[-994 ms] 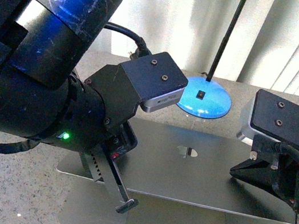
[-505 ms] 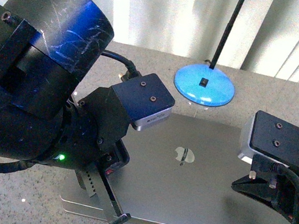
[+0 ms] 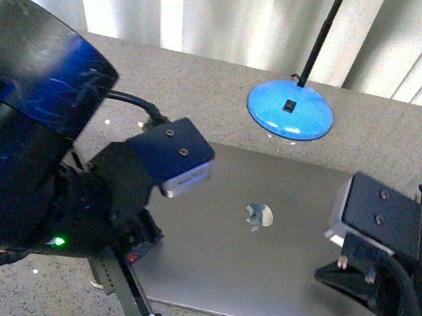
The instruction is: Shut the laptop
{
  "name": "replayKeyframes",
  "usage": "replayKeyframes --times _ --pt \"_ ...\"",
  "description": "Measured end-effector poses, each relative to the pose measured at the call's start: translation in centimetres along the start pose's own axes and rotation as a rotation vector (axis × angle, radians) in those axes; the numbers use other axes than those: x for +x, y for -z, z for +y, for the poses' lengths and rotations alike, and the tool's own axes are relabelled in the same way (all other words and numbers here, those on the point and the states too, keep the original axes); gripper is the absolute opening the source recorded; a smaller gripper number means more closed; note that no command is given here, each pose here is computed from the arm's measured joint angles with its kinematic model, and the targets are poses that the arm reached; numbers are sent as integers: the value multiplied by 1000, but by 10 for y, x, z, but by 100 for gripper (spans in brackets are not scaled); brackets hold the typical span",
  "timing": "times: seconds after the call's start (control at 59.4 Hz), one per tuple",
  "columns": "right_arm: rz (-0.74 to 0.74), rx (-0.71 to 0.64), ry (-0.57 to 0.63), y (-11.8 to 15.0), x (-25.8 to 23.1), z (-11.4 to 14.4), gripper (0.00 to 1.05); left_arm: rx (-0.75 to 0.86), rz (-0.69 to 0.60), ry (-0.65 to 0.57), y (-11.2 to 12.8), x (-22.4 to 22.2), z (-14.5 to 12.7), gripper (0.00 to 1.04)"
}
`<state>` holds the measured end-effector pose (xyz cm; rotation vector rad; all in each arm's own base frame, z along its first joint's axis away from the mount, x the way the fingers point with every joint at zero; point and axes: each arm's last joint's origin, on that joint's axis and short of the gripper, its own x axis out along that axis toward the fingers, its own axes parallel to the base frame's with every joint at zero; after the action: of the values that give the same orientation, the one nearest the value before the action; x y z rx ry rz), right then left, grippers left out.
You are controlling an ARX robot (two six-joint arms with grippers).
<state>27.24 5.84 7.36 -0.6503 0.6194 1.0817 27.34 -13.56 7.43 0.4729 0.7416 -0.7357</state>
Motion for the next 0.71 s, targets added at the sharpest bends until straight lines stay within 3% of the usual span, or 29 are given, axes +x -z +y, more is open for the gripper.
replayKeyframes --times 0.051,0.118,0.168,0.286,0.387,0.438,0.539,0.573,0.623,0.64,0.708 --pt "-75 21 103 -15 -12 -8 3 -76 -47 -52 -1 -12 11 4" --pt "-164 63 283 -37 -32 -22 3 -217 -201 -193 -12 -41 35 4" --pt "-244 104 367 -51 -47 -29 9 -293 -287 -278 -18 -58 47 4" --pt "-340 222 409 -66 -63 -35 27 -479 -506 -430 -34 -104 71 23" --pt "-332 294 383 -61 -58 -33 43 -529 -540 -419 -36 -109 72 39" --pt "-330 358 515 -57 -50 -30 41 -535 -513 -424 -31 -100 68 45" --pt "-445 535 954 -42 -60 -13 22 -509 -627 -639 -11 -98 59 28" --pt "-505 582 1047 -39 -71 -9 14 -500 -693 -691 -4 -108 59 19" --pt "-574 613 1101 -36 -87 -2 2 -491 -764 -731 5 -122 56 6" --pt "-584 614 1104 -36 -91 1 3 -492 -768 -735 8 -125 55 3" --pt "-604 623 1087 -32 -97 11 3 -487 -748 -730 20 -130 49 4"
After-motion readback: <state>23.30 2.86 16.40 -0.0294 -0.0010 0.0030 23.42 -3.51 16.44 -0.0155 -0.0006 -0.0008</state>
